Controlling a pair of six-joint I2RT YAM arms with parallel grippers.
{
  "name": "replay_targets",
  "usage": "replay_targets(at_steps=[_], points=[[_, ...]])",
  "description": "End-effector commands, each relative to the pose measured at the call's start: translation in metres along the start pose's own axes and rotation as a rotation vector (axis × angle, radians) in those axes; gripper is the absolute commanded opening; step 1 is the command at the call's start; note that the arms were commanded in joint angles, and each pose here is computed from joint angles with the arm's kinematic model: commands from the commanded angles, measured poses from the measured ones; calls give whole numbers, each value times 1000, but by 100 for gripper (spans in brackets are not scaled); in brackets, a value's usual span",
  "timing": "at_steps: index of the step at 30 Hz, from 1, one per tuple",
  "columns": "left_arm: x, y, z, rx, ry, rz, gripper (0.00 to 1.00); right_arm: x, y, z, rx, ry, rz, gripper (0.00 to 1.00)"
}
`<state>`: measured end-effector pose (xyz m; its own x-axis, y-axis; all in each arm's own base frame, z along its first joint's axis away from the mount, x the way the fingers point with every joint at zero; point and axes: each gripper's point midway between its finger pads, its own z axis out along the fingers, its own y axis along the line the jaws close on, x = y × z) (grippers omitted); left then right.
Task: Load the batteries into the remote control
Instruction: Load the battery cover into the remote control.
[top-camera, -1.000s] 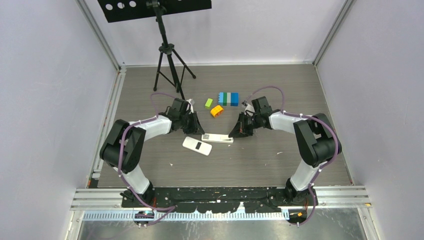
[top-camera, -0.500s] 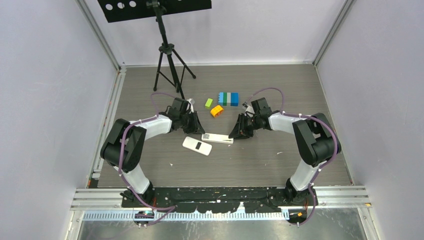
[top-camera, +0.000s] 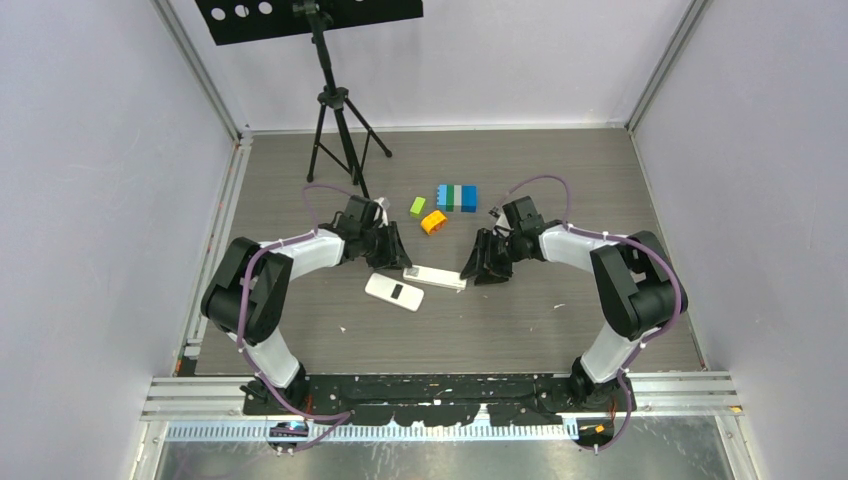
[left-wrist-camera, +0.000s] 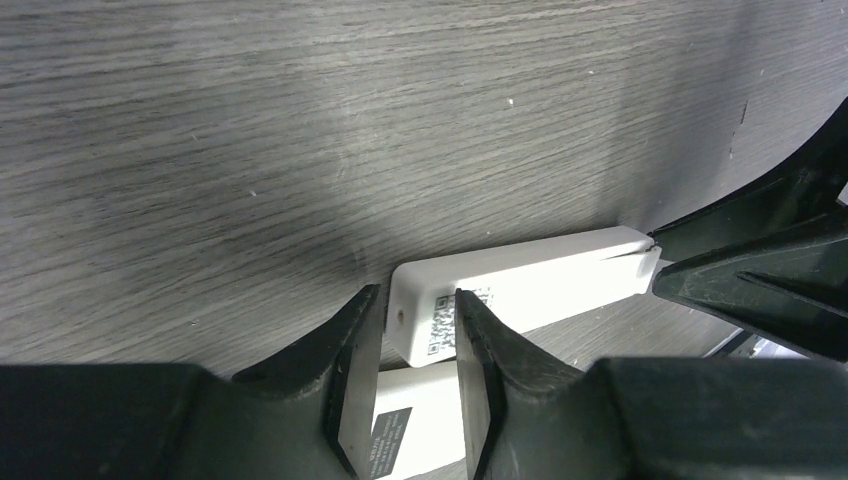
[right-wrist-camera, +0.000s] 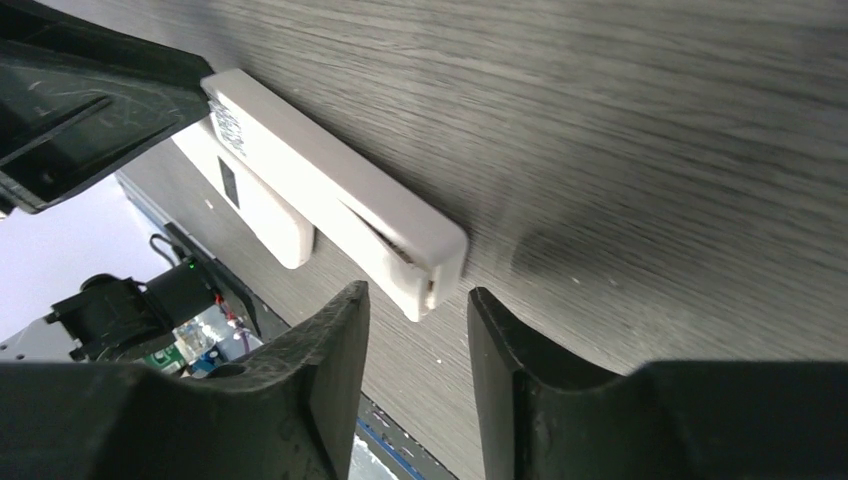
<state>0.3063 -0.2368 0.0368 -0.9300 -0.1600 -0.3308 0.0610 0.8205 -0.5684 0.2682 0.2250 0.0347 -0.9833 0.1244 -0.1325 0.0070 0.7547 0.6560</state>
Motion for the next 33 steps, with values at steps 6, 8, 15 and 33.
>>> replay_targets(at_steps=[6,8,15,33], points=[[-10,-8,-7,6,-32,43,38,-4,5,0,-7,-33,-31,57],[-9,-8,-8,11,-29,43,39,-4,8,3,-19,-30,-30,57],[1,-9,-4,34,9,24,38,10,4,11,-17,17,-8,42],[14,1,-5,14,37,16,29,13,-20,14,91,5,17,23]])
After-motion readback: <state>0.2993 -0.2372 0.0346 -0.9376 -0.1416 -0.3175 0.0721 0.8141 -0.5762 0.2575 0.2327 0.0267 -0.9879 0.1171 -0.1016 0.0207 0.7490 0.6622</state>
